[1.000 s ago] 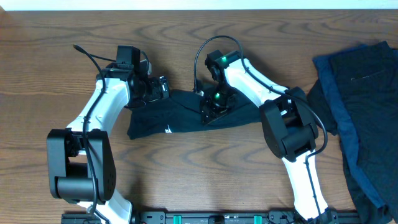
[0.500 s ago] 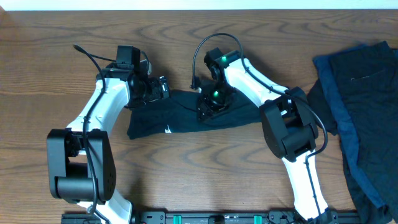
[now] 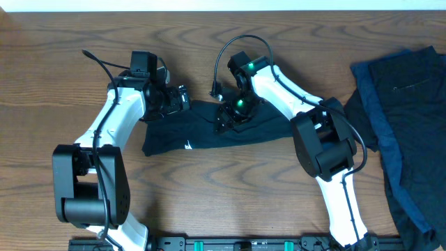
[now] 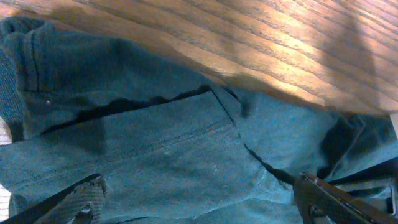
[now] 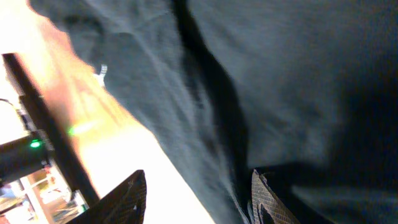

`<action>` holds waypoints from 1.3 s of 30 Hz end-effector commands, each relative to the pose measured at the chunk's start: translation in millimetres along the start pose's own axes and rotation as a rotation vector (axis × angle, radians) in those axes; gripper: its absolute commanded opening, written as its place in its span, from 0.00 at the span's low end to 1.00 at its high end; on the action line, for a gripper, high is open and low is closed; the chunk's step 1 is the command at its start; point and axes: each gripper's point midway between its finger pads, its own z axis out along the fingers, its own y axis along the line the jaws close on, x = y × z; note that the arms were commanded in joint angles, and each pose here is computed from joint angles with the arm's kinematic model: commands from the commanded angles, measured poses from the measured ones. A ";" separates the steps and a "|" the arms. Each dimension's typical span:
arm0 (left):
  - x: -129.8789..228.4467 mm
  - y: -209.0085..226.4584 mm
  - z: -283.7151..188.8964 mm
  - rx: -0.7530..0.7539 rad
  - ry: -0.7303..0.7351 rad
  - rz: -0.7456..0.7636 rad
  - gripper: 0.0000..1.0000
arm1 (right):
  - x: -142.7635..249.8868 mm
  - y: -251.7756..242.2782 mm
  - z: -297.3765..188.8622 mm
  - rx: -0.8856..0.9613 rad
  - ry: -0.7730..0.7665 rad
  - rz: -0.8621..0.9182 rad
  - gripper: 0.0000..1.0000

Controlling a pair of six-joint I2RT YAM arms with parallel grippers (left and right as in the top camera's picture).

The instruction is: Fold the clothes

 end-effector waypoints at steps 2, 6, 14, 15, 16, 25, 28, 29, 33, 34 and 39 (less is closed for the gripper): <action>3.1 5.9 4.7 -0.019 0.015 0.008 0.97 | -8.2 19.7 -2.5 -0.114 -0.029 -0.001 0.52; 2.7 5.8 4.8 -0.019 0.013 0.009 0.97 | -7.2 24.2 -1.0 -0.128 -0.024 -0.003 0.52; 2.8 5.8 4.7 -0.019 0.014 0.009 0.97 | -1.8 24.6 13.1 -0.044 0.016 -0.036 0.52; 2.8 5.8 4.7 -0.019 0.014 0.009 0.97 | -1.0 24.5 15.3 -0.029 0.022 -0.042 0.53; 2.8 5.8 4.7 -0.019 0.014 0.009 0.98 | -0.4 25.0 16.8 -0.021 0.026 -0.046 0.54; 2.7 5.8 4.8 -0.019 0.013 0.009 0.97 | 2.1 32.5 26.1 0.001 0.046 -0.066 0.53; 2.5 5.8 4.8 -0.019 0.012 0.009 0.97 | 1.5 26.7 26.6 0.040 0.045 -0.036 0.53; 2.0 5.4 4.3 -0.018 0.011 0.009 0.97 | 1.4 27.4 26.6 0.035 0.045 -0.036 0.53; -4.6 0.0 -6.5 -0.010 -0.013 0.016 0.97 | -5.7 45.6 13.3 -0.065 0.021 -0.031 0.54; -7.5 -2.6 -11.4 -0.005 -0.028 0.021 0.97 | -8.3 50.0 5.5 -0.087 0.014 -0.036 0.54; -13.1 -17.7 -32.9 0.030 -0.084 0.024 0.93 | -13.4 49.3 -37.2 -0.071 -0.002 -0.034 0.54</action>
